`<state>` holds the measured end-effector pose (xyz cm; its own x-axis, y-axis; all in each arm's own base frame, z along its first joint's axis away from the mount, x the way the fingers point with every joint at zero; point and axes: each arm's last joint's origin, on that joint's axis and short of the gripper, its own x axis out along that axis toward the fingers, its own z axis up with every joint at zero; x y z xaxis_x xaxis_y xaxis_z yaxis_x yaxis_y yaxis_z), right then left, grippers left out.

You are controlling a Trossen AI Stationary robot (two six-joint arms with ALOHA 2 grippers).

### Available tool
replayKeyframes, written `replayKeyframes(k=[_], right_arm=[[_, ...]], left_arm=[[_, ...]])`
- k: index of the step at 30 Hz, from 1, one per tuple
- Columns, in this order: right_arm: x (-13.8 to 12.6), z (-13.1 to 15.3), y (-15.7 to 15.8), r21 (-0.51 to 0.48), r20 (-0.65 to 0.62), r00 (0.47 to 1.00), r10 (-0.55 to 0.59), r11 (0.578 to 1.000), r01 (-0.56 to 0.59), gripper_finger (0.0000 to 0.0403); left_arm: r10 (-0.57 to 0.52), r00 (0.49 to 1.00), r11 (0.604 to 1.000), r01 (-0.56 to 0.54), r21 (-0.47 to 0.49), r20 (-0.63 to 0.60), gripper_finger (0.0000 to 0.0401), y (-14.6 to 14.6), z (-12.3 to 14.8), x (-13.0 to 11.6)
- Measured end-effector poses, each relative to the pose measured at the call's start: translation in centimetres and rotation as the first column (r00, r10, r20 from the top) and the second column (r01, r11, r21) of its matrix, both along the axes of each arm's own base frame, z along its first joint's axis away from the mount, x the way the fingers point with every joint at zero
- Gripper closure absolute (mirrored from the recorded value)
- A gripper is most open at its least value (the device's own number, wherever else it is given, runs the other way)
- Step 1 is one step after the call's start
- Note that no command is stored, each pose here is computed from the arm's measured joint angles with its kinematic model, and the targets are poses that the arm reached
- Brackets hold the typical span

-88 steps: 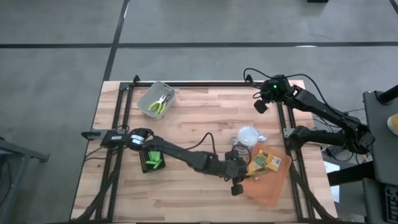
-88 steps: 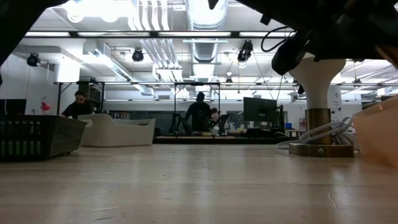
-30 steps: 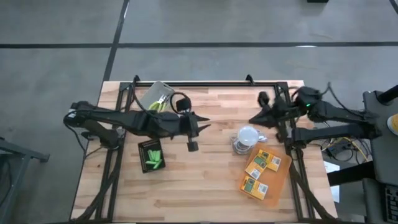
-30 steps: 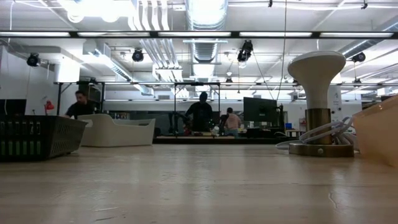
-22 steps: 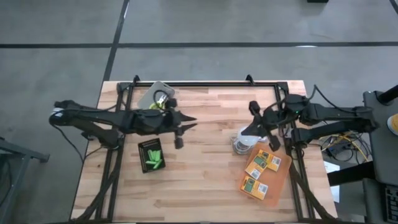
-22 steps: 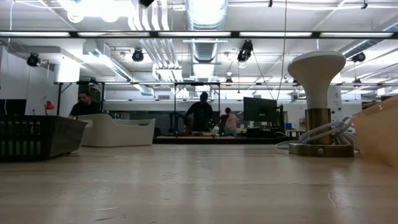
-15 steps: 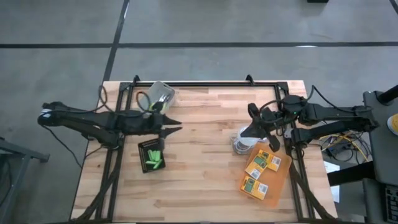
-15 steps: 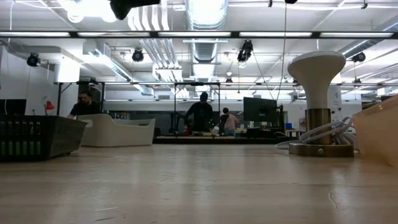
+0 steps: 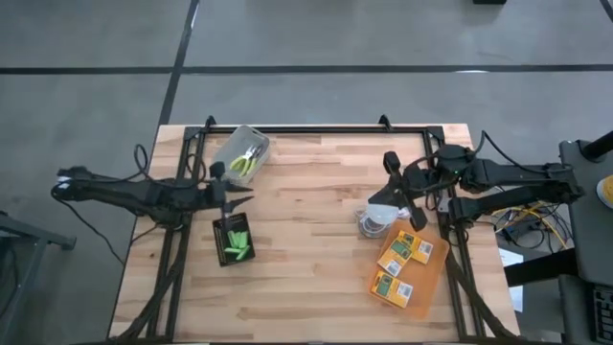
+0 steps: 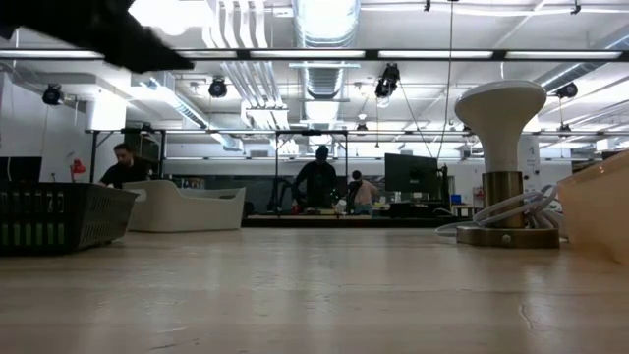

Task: Pick & Place School Supplies
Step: Return to Home Position

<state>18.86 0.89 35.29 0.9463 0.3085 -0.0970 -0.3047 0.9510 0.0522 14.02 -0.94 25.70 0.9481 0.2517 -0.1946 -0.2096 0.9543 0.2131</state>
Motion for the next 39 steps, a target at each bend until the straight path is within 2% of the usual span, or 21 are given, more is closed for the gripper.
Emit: replayKeyframes(k=[3, 6, 10, 14, 18, 24, 27, 32, 37, 39], right_arm=[[-0.1, 0.1, 0.0, 0.002, 0.005, 1.000, 0.000, 1.000, 0.000, 0.0394], [-0.3, 0.2, 0.0, 0.001, 0.014, 1.000, 0.004, 1.000, -0.004, 0.0394], [-1.1, 0.6, 0.0, -0.036, 0.051, 0.999, 0.013, 0.999, -0.011, 0.0394], [-2.3, 1.0, 0.0, -0.038, 0.064, 0.998, 0.016, 0.999, -0.014, 0.0394], [-3.5, 0.8, 0.0, -0.014, 0.019, 1.000, 0.014, 1.000, -0.013, 0.0394], [-5.8, 0.4, 0.2, -0.047, 0.073, 0.994, 0.086, 0.995, -0.082, 0.0394], [-7.2, -0.7, 0.2, -0.033, 0.106, 0.990, 0.090, 0.996, -0.087, 0.0394], [-8.8, -3.9, 0.2, -0.021, 0.240, 0.967, 0.083, 0.997, -0.080, 0.0394], [-9.2, -7.9, 0.0, 0.134, 0.220, 0.975, 0.002, 0.991, -0.032, 0.0394], [-9.4, -8.8, 0.0, 0.145, 0.272, 0.962, -0.006, 0.989, -0.035, 0.0394]], left_arm=[[-0.047, 0.999, 0.999, 0.048, 0.022, -0.015, 0.0311, 0.0, -2.5, -0.7], [-0.128, 0.989, 0.991, 0.129, -0.020, 0.081, 0.0311, -0.2, -4.2, -1.2], [-0.242, 0.946, 0.969, 0.249, -0.006, 0.215, 0.0311, -0.4, -6.3, -1.9], [-0.234, 0.935, 0.967, 0.252, -0.034, 0.265, 0.0311, -0.3, -8.3, -2.4], [-0.229, 0.940, 0.966, 0.252, -0.063, 0.252, 0.0311, -0.3, -8.3, -2.6], [-0.233, 0.946, 0.966, 0.252, -0.059, 0.224, 0.0311, -0.3, -8.7, -2.7], [-0.231, 0.949, 0.966, 0.251, -0.068, 0.215, 0.0311, -0.3, -8.9, -2.7], [-0.231, 0.949, 0.966, 0.250, -0.068, 0.215, 0.0311, -0.3, -8.9, -2.7], [-0.231, 0.949, 0.966, 0.250, -0.068, 0.214, 0.0311, -0.3, -8.9, -2.7], [-0.231, 0.949, 0.966, 0.250, -0.068, 0.214, 0.0311, -0.3, -8.9, -2.7]])
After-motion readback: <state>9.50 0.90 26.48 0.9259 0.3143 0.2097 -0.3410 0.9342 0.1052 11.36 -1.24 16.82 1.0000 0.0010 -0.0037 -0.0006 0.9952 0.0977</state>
